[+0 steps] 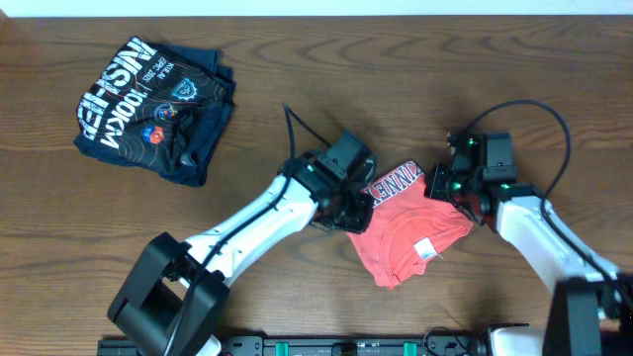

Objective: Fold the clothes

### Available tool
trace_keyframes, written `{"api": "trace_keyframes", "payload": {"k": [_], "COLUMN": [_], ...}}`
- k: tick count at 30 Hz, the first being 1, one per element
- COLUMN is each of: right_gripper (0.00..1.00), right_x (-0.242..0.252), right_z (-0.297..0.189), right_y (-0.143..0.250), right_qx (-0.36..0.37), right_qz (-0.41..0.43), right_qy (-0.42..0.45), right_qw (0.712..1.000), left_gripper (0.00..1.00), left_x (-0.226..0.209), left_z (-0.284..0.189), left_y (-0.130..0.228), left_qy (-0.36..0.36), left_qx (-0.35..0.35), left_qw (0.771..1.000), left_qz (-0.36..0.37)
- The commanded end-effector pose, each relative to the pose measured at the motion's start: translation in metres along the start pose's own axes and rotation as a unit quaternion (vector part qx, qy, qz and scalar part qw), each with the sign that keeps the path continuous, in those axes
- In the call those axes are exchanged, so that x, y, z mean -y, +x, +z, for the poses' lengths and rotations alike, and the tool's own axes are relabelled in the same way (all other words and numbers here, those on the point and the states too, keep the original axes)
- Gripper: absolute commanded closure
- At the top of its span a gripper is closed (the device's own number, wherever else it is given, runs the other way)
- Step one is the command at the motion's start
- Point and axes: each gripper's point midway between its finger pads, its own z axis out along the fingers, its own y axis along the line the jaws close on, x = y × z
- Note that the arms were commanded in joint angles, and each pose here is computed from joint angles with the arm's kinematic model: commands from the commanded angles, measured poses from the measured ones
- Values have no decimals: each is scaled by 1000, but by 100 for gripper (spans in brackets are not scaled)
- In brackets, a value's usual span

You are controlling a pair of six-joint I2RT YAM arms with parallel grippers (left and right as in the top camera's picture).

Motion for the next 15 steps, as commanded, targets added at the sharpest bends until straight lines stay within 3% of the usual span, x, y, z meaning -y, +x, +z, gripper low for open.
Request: {"api": "trace_keyframes", "payload": {"k": [1, 6, 9, 15], "right_gripper": [99, 99, 99, 99], "right_x": [21, 49, 62, 51], "right_z": [17, 14, 1, -27], "right_y": [22, 53, 63, 73], "right_qx": [-51, -99, -108, -121], "right_qz": [46, 118, 139, 144], "right_qy": [26, 105, 152, 145], "right_qw": [997, 982, 973, 971], "left_gripper": [75, 71, 71, 71], "left_x": [-16, -30, -58, -91], "left_z": [20, 34, 31, 12], "left_y": [12, 11, -1, -43], "left_qy": [-15, -11, -63, -95], "left_qx": [-1, 25, 60, 138], "left_qw": [997, 995, 990, 982], "left_qz": [-76, -99, -112, -84]}}
